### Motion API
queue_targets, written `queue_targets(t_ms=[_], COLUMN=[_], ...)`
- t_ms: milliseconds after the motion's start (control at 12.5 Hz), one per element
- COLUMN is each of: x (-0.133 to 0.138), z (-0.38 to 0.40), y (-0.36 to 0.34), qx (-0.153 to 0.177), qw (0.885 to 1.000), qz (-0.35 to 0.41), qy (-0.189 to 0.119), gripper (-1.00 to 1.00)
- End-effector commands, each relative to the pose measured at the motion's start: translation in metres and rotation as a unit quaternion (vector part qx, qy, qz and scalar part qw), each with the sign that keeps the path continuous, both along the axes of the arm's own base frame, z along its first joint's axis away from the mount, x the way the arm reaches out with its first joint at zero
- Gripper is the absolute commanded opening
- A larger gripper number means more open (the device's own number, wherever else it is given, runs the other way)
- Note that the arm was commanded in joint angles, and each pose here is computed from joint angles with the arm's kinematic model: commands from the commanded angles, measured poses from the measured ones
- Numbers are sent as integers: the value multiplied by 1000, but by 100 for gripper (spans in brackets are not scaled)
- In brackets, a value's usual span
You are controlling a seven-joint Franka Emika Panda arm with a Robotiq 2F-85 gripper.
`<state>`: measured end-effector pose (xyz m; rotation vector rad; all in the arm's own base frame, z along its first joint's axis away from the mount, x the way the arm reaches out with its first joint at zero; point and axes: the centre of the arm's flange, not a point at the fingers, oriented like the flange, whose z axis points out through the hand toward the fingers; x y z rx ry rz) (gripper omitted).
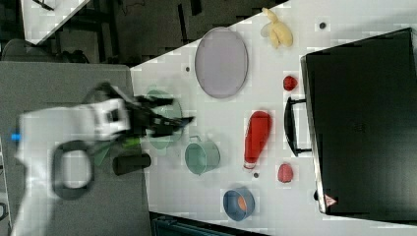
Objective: Pick ketchup from plate and place it on table.
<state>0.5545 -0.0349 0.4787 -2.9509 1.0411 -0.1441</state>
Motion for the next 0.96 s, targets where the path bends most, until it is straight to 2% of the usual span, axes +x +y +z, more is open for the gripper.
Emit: queue_targets(t_ms=[80,400,960], x=[-2,-16,-16], z=[61,107,105], y=[4,3,3], qx=[8,9,9], qw=[999,997,997], qz=[-42,-45,-45], qy=[9,64,69], gripper=[100,100,100])
